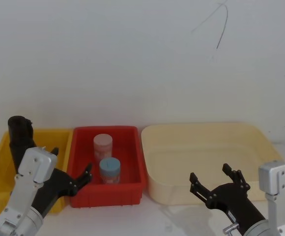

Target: Pick up the garbage bag with the one hand and transfer it to the other hand.

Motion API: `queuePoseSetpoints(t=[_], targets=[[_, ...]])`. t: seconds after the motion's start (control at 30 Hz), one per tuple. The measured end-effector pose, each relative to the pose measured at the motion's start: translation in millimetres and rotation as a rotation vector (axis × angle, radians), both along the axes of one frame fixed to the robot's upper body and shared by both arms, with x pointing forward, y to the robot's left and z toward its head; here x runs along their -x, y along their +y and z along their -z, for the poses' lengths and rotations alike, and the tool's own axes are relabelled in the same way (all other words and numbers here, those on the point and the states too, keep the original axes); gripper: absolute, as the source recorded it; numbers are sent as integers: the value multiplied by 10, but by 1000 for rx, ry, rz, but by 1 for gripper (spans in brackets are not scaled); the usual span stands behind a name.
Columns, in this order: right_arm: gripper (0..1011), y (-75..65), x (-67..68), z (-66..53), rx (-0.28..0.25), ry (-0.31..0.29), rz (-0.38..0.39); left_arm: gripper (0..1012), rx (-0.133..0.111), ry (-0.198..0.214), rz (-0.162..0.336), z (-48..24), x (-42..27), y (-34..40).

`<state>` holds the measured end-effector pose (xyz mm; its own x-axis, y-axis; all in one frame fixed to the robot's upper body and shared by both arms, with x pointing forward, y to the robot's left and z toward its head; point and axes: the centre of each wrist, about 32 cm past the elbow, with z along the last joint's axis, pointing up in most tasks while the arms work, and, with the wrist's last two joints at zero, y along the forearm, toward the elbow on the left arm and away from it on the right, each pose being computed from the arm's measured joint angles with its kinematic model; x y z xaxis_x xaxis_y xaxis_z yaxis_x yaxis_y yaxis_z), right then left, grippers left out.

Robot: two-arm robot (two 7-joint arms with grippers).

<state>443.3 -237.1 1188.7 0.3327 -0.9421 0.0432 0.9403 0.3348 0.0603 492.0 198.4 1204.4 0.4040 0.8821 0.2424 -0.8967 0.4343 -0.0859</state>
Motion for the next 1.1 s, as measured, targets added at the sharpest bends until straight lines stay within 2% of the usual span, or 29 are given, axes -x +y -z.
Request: queuePoseSetpoints(t=[0.8, 1.0, 1.1], targets=[[1004, 0, 0, -3, 0, 1, -1, 1000, 1, 1, -1, -5, -1, 1], [1004, 2, -6, -50, -7, 17, -17, 1000, 22, 26, -8, -65, 5, 17], [1004, 1, -13, -107, -12, 30, -36, 1000, 45, 48, -13, -140, 22, 42]])
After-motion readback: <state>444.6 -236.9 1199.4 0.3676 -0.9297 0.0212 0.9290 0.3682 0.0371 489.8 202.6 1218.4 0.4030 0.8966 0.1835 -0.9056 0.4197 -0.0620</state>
